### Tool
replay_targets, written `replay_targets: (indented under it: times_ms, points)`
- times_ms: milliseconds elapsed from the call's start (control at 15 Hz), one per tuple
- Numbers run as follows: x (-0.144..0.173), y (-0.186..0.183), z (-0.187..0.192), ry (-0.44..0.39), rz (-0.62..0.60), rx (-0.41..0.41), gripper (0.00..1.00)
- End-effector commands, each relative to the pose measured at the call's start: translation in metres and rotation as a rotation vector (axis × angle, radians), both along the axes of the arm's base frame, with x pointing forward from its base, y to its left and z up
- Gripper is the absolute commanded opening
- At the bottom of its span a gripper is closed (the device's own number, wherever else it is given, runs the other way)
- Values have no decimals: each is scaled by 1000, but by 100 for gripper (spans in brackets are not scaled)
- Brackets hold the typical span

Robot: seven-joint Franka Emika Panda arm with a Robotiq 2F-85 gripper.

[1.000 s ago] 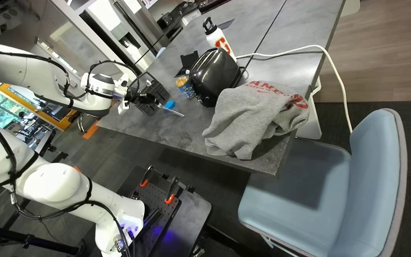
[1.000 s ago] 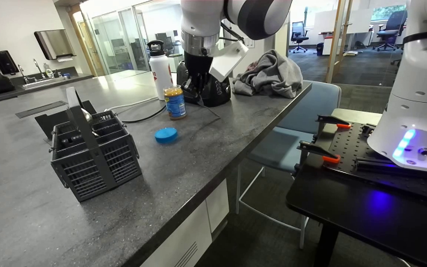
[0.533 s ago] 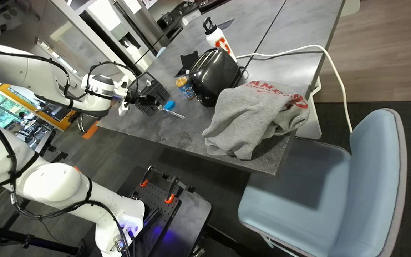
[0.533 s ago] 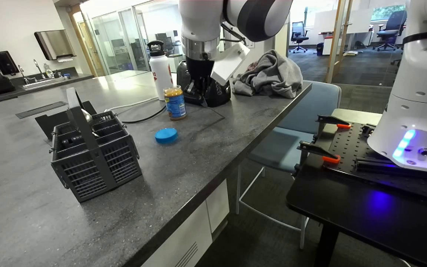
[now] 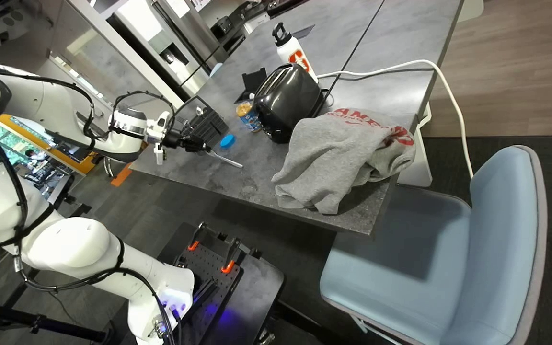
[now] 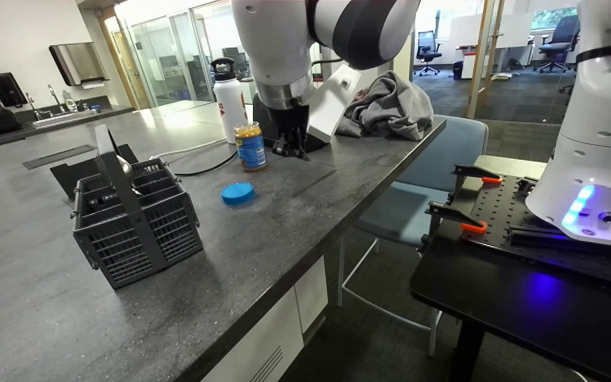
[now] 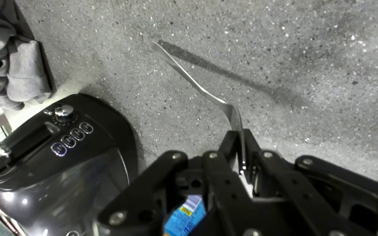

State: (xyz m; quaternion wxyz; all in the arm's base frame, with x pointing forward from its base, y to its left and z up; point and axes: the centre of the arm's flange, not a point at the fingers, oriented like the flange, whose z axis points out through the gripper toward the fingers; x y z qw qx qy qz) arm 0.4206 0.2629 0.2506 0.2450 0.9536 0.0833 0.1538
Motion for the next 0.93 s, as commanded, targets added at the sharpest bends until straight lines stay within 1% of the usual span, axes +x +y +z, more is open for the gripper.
replay_targets:
  times_ms: [0, 133, 467, 533, 600, 733, 867]
  points:
    - [5, 17, -16, 7, 17, -35, 2]
    - [6, 23, -28, 5, 43, -24, 2]
    - [8, 34, -42, 13, 88, -31, 2]
    - [8, 36, -42, 15, 90, -32, 33]
    - [8, 37, -39, 13, 87, -29, 34]
    - [8, 39, -33, 12, 78, -24, 47]
    - [8, 39, -23, 13, 64, -18, 63]
